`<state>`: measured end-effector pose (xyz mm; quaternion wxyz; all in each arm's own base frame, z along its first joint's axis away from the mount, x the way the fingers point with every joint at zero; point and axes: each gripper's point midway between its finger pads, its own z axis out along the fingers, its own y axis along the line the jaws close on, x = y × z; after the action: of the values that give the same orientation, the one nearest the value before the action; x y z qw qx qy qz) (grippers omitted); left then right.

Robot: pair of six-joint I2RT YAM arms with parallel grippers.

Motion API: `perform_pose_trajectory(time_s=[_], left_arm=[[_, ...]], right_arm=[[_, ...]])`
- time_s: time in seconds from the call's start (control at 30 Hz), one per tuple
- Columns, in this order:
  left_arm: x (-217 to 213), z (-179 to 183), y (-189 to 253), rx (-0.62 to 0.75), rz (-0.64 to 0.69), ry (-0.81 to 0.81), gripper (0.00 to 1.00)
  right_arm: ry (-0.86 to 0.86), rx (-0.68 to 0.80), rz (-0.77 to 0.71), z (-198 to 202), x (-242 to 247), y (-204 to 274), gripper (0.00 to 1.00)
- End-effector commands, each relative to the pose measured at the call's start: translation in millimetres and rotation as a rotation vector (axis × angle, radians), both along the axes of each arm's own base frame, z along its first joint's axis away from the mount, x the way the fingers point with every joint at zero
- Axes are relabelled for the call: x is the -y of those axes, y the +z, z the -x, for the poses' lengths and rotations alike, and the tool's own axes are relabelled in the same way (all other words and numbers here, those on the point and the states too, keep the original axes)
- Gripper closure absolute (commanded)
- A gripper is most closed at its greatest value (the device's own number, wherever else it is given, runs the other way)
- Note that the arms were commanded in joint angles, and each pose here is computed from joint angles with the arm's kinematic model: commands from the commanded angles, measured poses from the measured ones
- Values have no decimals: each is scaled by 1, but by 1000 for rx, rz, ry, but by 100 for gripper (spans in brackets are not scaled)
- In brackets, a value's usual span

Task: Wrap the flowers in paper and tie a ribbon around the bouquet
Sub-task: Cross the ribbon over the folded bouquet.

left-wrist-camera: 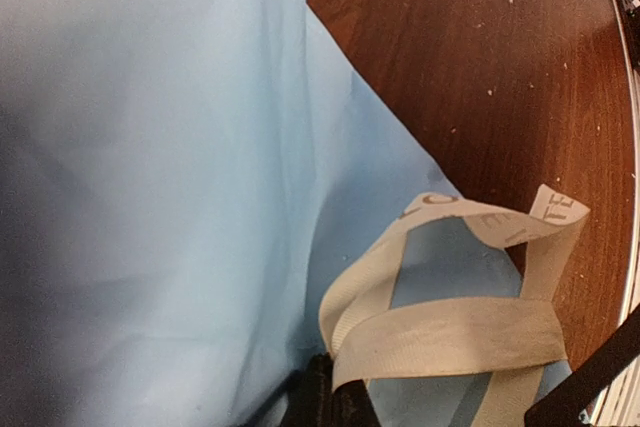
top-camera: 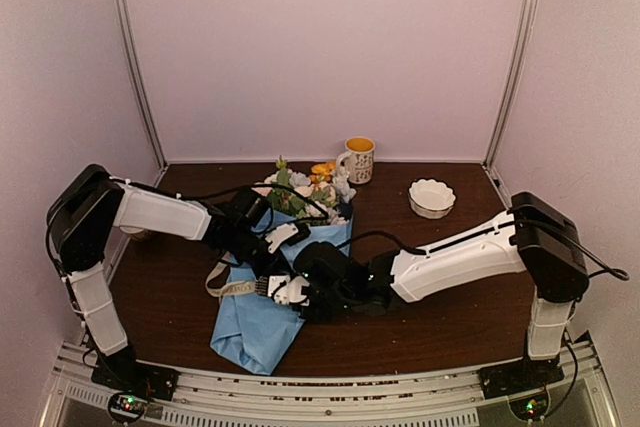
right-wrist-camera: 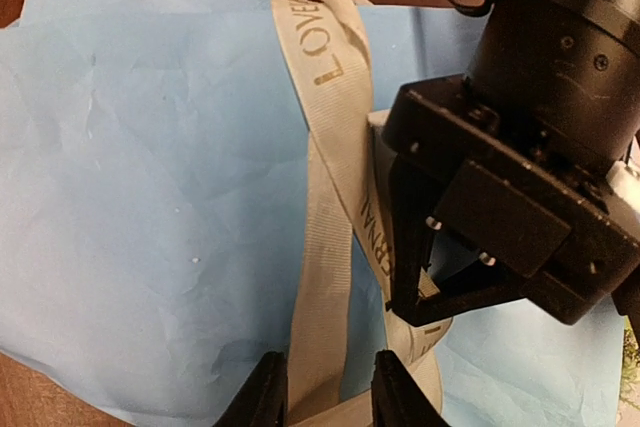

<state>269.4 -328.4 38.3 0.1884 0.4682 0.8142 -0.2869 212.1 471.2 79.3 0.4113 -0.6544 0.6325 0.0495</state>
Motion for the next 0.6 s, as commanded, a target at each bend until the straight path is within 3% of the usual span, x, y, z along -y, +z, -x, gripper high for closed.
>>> perform_pose_trajectory(time_s=[0.0, 0.4, 0.57], left_arm=[[1, -7, 1, -8, 6, 10, 100], [-1, -7, 0, -14, 0, 11, 100], [-1, -7, -1, -16, -1, 11, 100]], right_arm=[[16, 44, 75, -5, 5, -9, 69], [-75, 100, 192, -29, 9, -27, 75], [-79, 99, 210, -30, 11, -27, 93]])
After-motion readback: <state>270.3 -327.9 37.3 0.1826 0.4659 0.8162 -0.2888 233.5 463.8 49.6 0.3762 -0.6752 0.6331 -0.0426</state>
